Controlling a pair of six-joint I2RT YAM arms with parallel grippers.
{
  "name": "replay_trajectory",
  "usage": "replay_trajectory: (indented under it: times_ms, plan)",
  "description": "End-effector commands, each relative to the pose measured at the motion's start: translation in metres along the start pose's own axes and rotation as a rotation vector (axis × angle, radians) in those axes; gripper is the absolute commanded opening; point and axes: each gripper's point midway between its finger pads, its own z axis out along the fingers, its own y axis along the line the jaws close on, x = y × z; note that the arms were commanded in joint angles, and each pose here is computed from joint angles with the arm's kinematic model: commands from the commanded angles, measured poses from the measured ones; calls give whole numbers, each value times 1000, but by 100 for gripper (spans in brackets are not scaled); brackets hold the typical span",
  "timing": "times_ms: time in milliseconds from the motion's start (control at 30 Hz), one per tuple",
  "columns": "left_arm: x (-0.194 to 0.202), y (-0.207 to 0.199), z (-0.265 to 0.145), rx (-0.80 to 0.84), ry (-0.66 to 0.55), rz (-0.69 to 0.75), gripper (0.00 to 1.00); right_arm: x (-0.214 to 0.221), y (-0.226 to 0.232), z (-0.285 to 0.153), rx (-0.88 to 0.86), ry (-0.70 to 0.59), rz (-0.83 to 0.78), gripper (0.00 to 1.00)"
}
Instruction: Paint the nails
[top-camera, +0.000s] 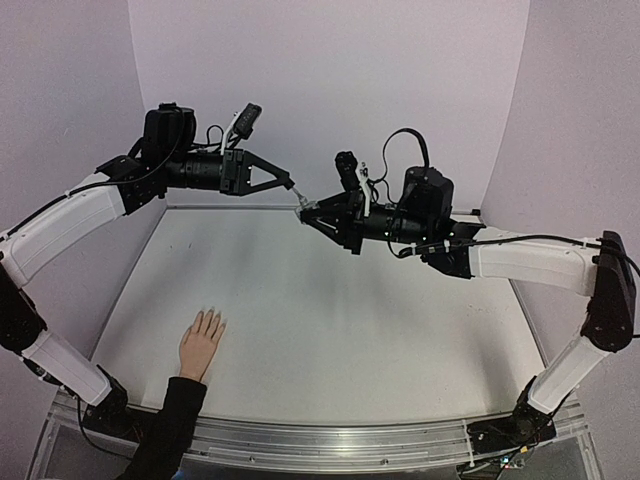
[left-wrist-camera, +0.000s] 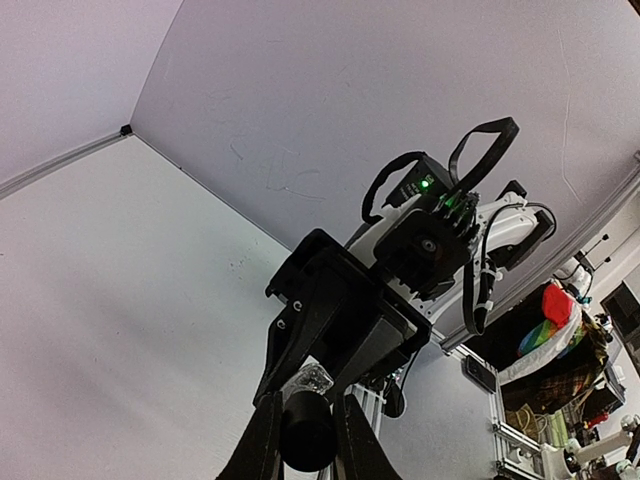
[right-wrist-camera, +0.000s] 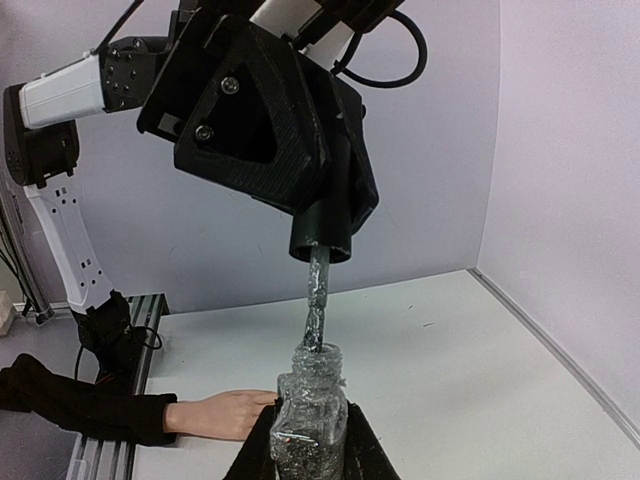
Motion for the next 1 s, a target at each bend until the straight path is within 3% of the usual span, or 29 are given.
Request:
replay_trajectory:
  times_ms: [0,967]
  plan:
    - [-10,-10,-2,14,-13,41,0,-35,3,3,-11,-88,-49,0]
    - [-3,-8,-2,-8,41,46,0,-37,2,14,-39,-93,-32,0]
